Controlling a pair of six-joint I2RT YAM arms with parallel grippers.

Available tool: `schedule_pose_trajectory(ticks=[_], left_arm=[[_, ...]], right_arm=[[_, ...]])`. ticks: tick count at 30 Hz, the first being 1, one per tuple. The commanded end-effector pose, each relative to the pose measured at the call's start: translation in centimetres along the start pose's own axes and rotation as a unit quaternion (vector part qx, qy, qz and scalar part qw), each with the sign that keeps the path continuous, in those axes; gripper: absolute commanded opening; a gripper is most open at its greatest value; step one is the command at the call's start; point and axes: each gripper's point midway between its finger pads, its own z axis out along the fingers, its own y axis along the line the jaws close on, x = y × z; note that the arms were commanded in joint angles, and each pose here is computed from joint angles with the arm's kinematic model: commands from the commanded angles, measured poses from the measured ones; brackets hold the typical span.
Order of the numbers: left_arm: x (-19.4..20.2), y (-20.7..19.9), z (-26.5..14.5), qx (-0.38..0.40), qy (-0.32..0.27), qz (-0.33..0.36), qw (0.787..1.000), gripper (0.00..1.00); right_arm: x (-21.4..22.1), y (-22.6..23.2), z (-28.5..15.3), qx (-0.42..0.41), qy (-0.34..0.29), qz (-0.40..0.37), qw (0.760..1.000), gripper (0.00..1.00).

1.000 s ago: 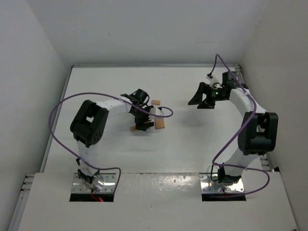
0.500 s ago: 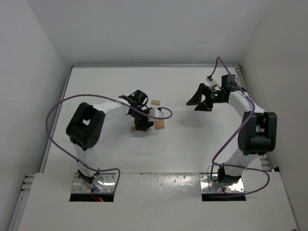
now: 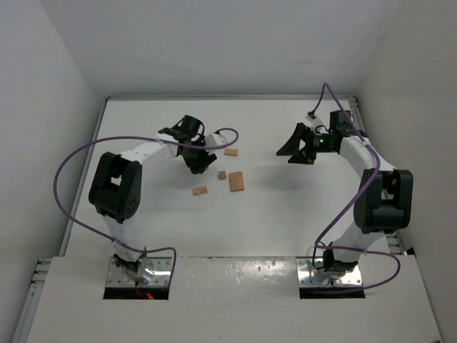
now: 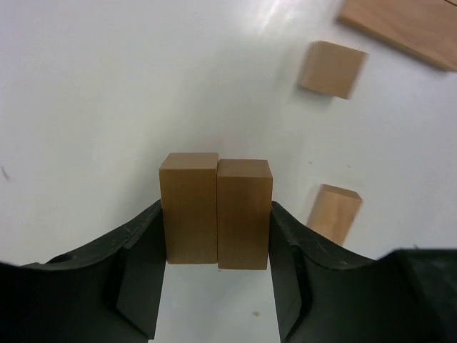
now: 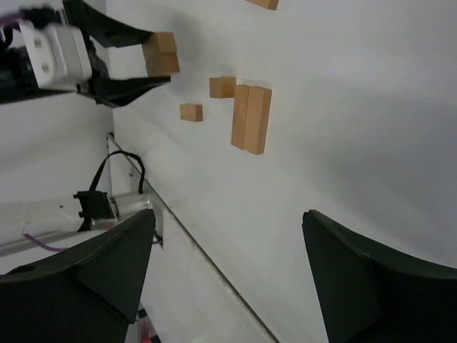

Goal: Build the wood block tower

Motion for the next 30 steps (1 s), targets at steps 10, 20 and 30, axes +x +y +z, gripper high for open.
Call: schedule_pose_trajectory(ticks=[10,20,30], left_arm=[[-4.2,0.8,-3.8,-0.028,-0.101,-0.176,0.979,0.00],[-8.0,-2.3,-10.3,-0.057,-0.263,-0.140,0.953,0.00],[-10.9,-4.7,-13.7,-0.083,-0.336,-0.248,0.905,0.00]], right_arm=[[0.2,1.0,-0.6,0.006,-0.006,-0.048,0.999,0.84],[1.6,1.8,-0.5,0.007,-0.007,-0.062,0.998,0.83],[-0.6,8.6,0.7,0.014,-0.052,-0.197,0.979,0.78]])
